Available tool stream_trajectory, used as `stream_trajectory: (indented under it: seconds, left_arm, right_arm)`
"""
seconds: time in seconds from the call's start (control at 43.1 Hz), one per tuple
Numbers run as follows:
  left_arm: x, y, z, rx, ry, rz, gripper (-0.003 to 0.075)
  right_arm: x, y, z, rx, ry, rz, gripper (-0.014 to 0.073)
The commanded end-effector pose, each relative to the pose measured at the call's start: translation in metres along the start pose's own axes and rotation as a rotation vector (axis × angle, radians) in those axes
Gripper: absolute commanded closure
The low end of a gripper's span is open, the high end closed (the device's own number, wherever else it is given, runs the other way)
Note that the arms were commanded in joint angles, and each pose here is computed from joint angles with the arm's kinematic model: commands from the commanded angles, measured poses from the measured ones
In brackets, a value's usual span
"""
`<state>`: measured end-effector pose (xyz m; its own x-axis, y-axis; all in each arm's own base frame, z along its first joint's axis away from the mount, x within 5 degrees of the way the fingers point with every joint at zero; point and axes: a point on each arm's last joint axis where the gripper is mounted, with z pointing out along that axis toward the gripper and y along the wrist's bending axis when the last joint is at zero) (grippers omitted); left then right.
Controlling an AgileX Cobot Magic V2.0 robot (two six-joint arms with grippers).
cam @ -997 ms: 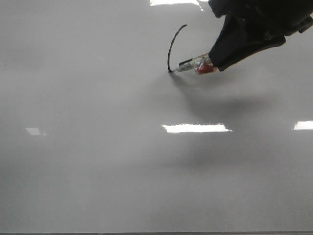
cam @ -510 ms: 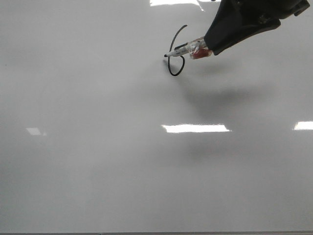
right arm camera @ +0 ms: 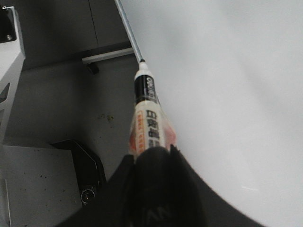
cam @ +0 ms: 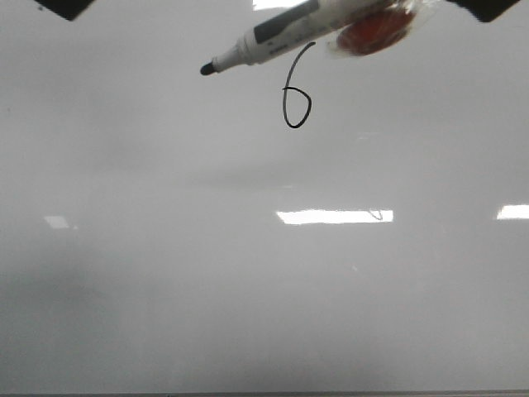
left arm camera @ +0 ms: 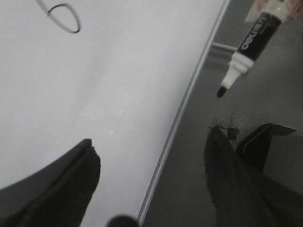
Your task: Write number 6 on whiteboard
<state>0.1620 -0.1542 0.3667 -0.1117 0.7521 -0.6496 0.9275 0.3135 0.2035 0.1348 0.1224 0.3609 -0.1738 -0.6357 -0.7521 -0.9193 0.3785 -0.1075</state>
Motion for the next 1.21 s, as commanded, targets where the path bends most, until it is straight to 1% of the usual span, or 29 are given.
stream_trajectory:
  seconds: [0.0,0.07,0.232,0.394,0.487,0.533,0.626,0.788,0.95,1.066,1.136,1.182]
  left_arm:
    - [-0.026,-0.011,-0.002,0.026,-0.104,0.095,0.0165]
    - [-0.034,-0.021,0.008,0.071,-0.102,0.159,0.0164]
    - [-0.051,-0.035,0.029,0.151,-0.089,0.222,0.0164]
    - [-0.060,-0.038,0.047,0.178,-0.104,0.226,0.0166]
    - [-0.062,-0.037,0.049,0.171,-0.122,0.226,0.0171]
    - [-0.063,-0.038,0.049,0.177,-0.134,0.215,0.0186]
    - [-0.063,-0.038,0.049,0.177,-0.137,0.229,0.0253]
    - [-0.062,-0.039,0.049,0.186,-0.127,0.230,0.0438]
    - [-0.062,-0.039,0.049,0.194,-0.119,0.232,0.0573]
    - [-0.062,-0.039,0.049,0.194,-0.119,0.232,0.0625]
    - [-0.062,-0.039,0.049,0.194,-0.119,0.232,0.0642]
    - [-0.062,-0.039,0.049,0.194,-0.119,0.232,0.0644]
  right_arm:
    - [-0.008,0.002,-0.011,0.029,-0.064,-0.026,0.0654]
    - [-0.008,0.002,-0.011,0.028,-0.063,-0.026,0.0654]
    - [-0.008,0.002,-0.011,0.029,-0.063,-0.025,0.0654]
    - [-0.008,0.002,-0.011,0.029,-0.063,-0.025,0.0654]
    - [-0.008,0.002,-0.011,0.028,-0.062,-0.026,0.0654]
    - [-0.008,0.002,-0.011,0.029,-0.063,-0.025,0.0654]
    - [-0.008,0.002,-0.011,0.029,-0.063,-0.025,0.0654]
    - [-0.008,0.002,-0.011,0.030,-0.064,-0.025,0.0654]
    - [-0.008,0.002,-0.011,0.030,-0.064,-0.025,0.0654]
    - [-0.008,0.002,-0.011,0.030,-0.063,-0.025,0.0645]
    - [-0.008,0.002,-0.011,0.030,-0.063,-0.025,0.0601]
    - [-0.008,0.002,-0.011,0.028,-0.062,-0.026,0.0546]
